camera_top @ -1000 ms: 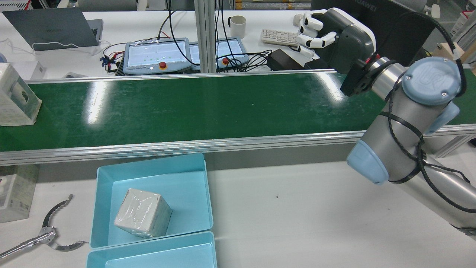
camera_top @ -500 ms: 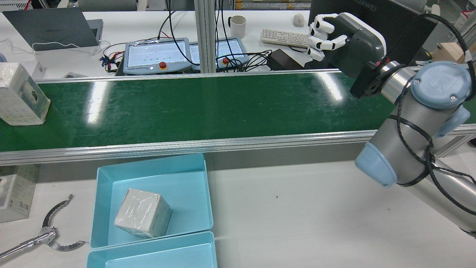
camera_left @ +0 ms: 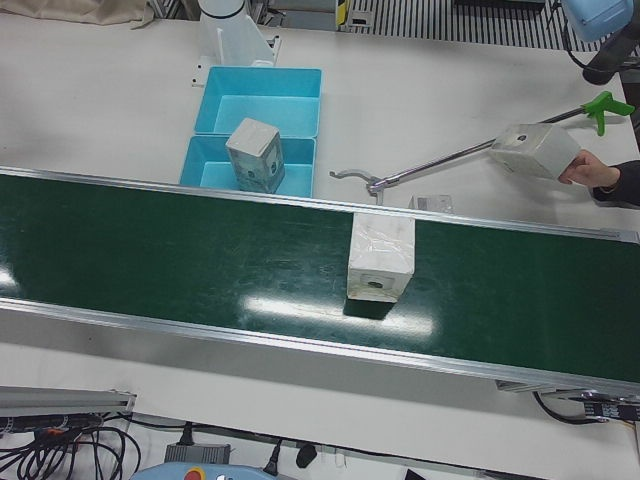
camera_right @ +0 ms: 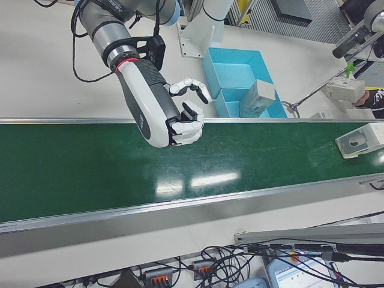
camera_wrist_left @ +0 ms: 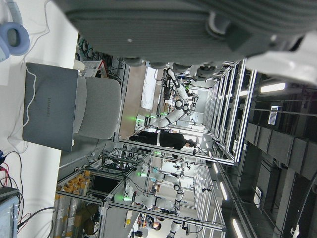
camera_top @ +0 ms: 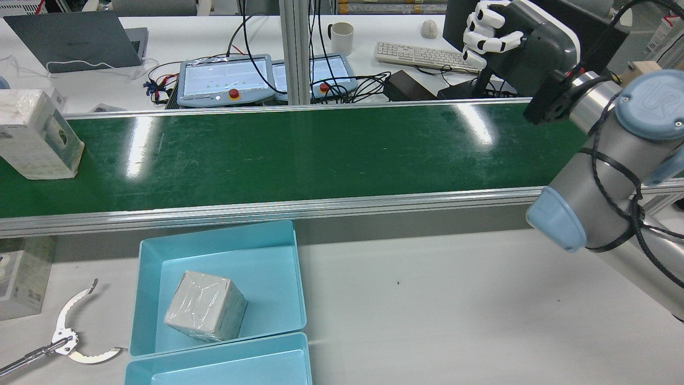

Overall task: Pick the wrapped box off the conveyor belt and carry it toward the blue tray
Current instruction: 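Open the right hand fingers and wait as the box rides the belt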

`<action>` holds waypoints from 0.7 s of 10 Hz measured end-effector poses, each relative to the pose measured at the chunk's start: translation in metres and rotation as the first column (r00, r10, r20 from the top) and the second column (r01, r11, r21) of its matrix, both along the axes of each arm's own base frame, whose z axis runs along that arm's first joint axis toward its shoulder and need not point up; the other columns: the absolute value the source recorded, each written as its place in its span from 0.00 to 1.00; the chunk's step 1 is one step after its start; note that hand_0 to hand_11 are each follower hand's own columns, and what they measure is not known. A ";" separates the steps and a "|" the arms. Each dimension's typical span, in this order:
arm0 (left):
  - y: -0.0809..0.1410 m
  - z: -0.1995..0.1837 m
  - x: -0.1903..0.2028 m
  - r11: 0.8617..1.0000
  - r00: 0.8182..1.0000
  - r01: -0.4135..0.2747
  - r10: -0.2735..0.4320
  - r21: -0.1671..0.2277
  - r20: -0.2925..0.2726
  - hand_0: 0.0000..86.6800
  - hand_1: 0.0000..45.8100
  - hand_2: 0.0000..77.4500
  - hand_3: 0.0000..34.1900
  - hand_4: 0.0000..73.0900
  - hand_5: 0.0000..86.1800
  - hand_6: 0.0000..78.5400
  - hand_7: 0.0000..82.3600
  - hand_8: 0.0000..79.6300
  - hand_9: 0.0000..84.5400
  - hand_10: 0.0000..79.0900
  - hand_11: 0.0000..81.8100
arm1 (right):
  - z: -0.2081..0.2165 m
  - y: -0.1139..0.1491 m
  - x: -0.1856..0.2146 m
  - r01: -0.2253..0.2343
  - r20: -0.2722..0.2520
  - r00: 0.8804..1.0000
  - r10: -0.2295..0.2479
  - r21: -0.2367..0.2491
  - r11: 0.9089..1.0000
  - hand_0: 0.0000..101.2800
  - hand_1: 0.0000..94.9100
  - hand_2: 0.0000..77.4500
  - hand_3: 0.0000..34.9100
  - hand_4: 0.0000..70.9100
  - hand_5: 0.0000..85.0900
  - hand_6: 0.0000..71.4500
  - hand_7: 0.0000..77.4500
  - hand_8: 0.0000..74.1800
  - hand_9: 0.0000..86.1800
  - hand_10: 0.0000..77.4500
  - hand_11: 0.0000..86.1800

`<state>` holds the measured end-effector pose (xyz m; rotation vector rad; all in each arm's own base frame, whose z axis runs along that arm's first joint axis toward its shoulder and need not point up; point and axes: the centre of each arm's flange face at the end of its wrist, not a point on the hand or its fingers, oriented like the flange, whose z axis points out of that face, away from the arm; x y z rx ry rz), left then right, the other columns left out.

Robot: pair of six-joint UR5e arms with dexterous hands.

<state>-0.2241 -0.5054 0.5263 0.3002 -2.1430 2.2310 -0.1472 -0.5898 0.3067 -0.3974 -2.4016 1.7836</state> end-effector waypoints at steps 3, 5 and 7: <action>0.000 0.000 0.000 1.000 1.000 0.000 0.000 0.000 0.000 0.00 0.00 0.01 0.00 0.00 0.01 0.00 0.00 0.00 0.00 0.00 0.00 | -0.011 0.001 -0.020 0.027 0.011 1.000 -0.028 0.013 1.000 0.48 0.02 0.58 0.00 0.98 0.82 0.88 0.90 0.94 0.81 0.89 0.82; 0.000 0.000 0.000 1.000 1.000 0.000 0.000 0.000 0.000 0.00 0.00 0.01 0.00 0.00 0.01 0.00 0.01 0.00 0.00 0.01 0.00 | -0.015 -0.001 -0.026 0.031 0.013 0.999 -0.031 0.015 0.999 0.48 0.02 0.58 0.00 0.98 0.82 0.88 0.90 0.94 0.81 0.89 0.82; 0.000 0.000 0.000 1.000 1.000 0.000 0.000 0.000 0.000 0.00 0.00 0.01 0.00 0.00 0.01 0.00 0.00 0.00 0.00 0.01 0.00 | -0.017 -0.005 -0.029 0.026 0.013 1.000 -0.026 0.013 1.000 0.49 0.02 0.58 0.00 0.98 0.82 0.88 0.90 0.94 0.82 0.90 0.82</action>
